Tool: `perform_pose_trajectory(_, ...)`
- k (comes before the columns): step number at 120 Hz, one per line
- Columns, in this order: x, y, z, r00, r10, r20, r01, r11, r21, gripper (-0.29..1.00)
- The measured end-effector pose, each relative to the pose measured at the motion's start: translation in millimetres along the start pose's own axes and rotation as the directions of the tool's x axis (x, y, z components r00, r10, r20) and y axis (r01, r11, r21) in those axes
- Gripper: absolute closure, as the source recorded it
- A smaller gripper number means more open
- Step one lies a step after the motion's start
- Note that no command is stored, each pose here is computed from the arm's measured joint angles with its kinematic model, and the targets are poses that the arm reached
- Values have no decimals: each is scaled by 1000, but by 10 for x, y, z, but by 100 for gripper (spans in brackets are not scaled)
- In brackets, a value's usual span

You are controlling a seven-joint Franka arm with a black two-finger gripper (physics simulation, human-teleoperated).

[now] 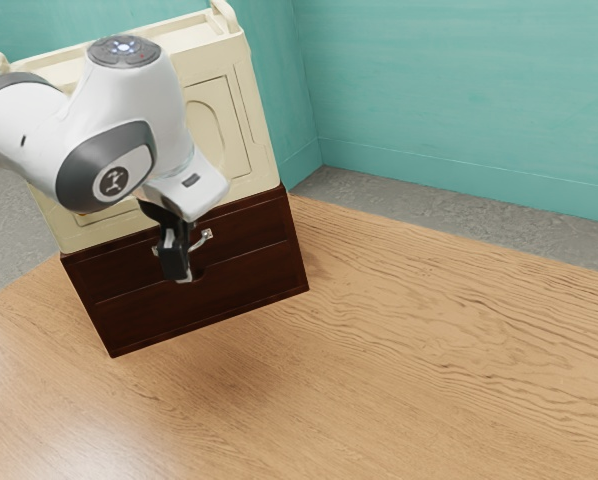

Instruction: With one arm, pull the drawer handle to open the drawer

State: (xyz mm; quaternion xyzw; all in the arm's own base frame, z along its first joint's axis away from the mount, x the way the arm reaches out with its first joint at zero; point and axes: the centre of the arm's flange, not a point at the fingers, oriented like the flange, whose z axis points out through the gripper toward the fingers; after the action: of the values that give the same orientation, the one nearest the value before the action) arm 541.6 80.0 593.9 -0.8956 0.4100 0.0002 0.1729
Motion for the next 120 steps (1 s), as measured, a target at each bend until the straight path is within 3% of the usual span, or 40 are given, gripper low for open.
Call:
perform_pose_trajectory(73,-94,8,367,998,-49,24,49,999,-15,0)
perform_pose_trajectory(120,21,-146,593,998,-54,16,53,997,58,1)
